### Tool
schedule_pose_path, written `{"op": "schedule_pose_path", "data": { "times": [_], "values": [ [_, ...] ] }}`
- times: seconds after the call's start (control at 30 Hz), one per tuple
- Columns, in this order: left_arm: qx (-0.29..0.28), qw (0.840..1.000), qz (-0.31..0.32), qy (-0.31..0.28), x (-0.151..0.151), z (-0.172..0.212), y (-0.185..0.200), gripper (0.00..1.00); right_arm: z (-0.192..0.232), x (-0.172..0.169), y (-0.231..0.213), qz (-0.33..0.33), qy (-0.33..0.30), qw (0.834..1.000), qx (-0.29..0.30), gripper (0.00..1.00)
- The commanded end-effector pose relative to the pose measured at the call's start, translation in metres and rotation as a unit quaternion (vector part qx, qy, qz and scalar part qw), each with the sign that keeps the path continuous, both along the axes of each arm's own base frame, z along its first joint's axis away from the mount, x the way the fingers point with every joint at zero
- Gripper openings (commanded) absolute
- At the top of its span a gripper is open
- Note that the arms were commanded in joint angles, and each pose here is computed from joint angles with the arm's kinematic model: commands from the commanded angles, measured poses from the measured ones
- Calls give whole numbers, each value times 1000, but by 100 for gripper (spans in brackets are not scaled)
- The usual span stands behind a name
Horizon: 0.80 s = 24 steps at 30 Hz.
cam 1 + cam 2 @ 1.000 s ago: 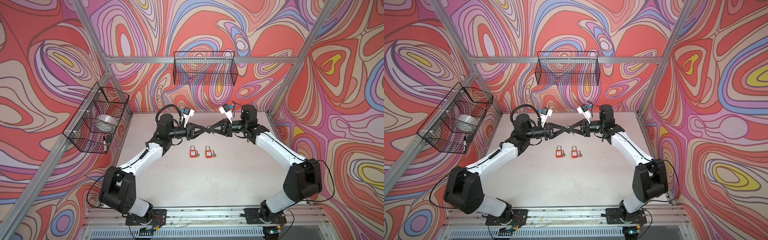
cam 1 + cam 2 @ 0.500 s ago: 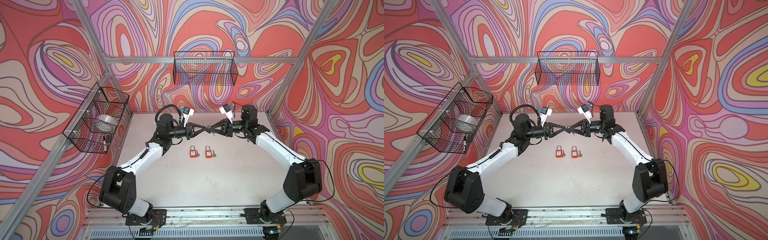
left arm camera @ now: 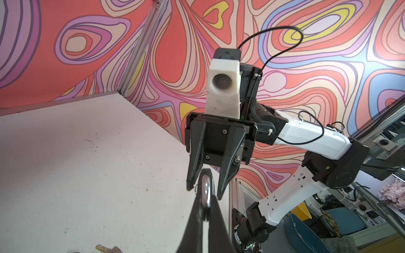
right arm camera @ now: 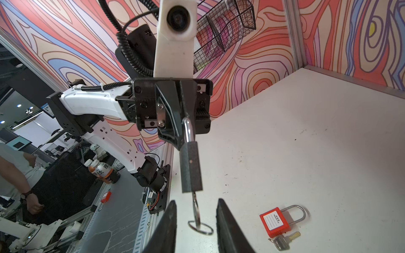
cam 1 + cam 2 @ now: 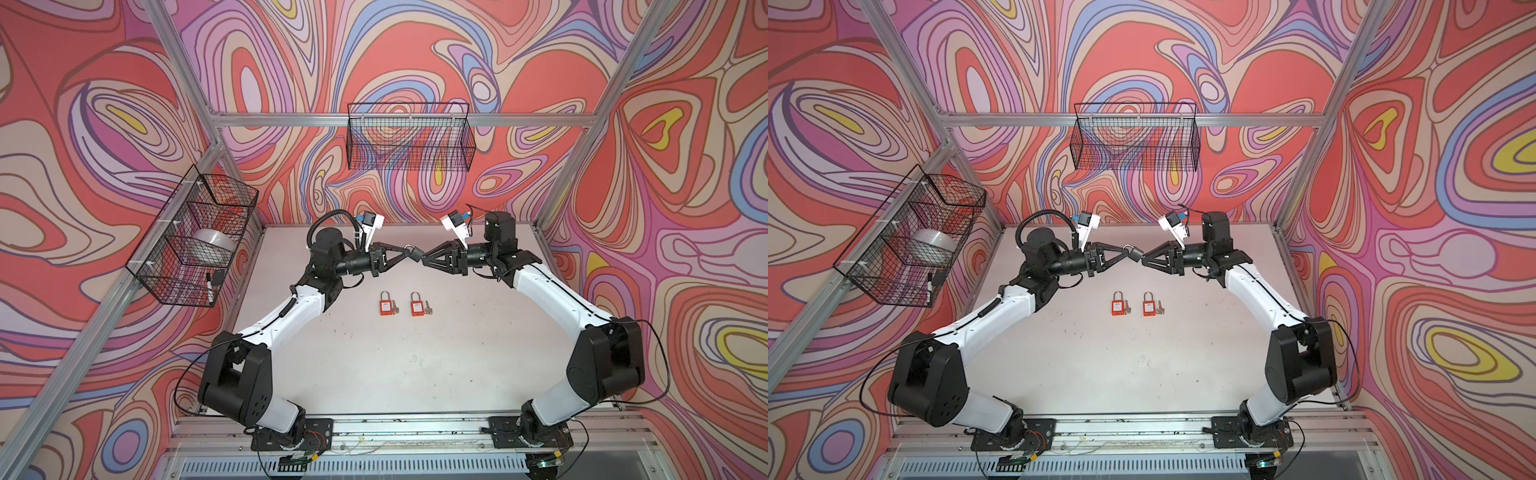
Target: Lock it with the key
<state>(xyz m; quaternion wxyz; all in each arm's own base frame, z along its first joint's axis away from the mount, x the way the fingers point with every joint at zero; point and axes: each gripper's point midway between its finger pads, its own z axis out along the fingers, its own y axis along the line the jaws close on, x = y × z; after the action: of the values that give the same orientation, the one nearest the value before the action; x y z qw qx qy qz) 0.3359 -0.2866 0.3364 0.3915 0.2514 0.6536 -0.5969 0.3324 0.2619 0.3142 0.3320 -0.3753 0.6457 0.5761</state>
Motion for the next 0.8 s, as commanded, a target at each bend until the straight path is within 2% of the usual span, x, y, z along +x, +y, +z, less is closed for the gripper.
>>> {"op": "schedule_pose_path", "data": {
  "times": [0.0,0.17,0.77],
  "values": [
    [-16,999,-2,-30,-4,16,3,0,0,-4,-1,7,-2,1000,2,21],
    [-13,999,0,-30,-5,15,3,0,1,-3,-1,8,-3,1000,3,1],
    [-23,999,21,-40,3,21,14,0,-17,-12,-16,-2,17,1000,-15,0]
  ]
}}
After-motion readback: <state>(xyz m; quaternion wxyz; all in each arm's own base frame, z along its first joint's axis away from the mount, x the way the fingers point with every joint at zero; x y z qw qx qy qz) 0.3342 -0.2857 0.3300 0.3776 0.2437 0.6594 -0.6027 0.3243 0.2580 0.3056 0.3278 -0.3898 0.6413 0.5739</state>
